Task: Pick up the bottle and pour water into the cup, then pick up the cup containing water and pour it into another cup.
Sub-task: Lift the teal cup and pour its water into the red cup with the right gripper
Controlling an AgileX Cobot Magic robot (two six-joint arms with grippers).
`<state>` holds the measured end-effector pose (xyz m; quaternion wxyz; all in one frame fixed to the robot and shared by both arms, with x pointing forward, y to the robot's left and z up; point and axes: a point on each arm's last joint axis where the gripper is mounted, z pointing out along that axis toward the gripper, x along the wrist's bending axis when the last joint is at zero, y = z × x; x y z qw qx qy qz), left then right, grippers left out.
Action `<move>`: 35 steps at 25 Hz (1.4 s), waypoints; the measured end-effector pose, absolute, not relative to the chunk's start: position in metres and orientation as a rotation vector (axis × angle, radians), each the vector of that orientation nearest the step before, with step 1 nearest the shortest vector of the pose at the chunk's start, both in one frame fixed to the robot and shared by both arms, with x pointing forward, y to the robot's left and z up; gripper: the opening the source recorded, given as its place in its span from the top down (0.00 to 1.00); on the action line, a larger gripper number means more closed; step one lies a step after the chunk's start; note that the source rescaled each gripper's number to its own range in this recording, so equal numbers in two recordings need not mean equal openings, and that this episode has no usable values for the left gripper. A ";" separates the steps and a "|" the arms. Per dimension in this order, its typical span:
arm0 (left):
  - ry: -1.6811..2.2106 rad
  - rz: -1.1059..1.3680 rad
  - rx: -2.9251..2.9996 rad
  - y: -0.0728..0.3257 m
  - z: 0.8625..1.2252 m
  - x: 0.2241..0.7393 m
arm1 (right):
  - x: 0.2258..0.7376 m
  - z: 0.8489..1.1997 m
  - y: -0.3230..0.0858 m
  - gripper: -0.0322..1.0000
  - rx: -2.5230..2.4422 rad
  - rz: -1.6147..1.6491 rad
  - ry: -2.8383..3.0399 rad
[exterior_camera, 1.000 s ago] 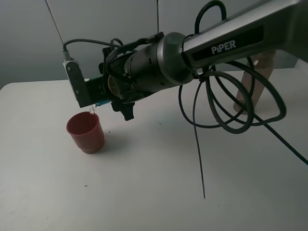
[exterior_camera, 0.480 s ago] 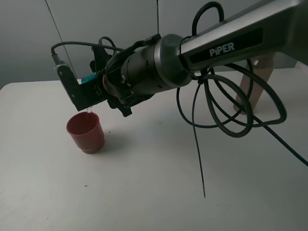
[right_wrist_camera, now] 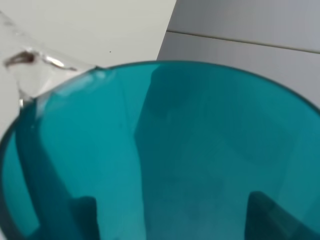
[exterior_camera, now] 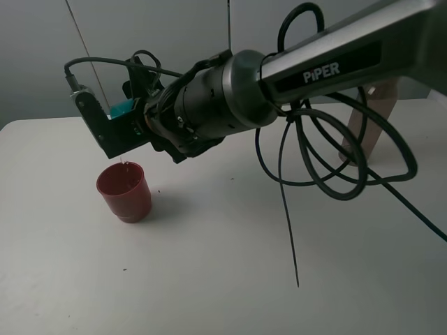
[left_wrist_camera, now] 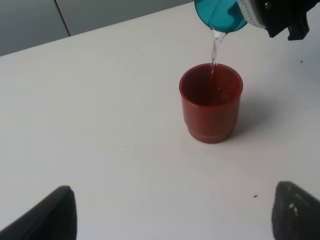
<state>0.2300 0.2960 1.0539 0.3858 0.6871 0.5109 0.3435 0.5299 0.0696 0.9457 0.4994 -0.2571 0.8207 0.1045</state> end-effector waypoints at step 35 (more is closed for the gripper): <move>1.301 0.875 1.750 0.296 1.054 0.230 | 0.524 0.944 0.075 0.93 -0.753 0.267 1.972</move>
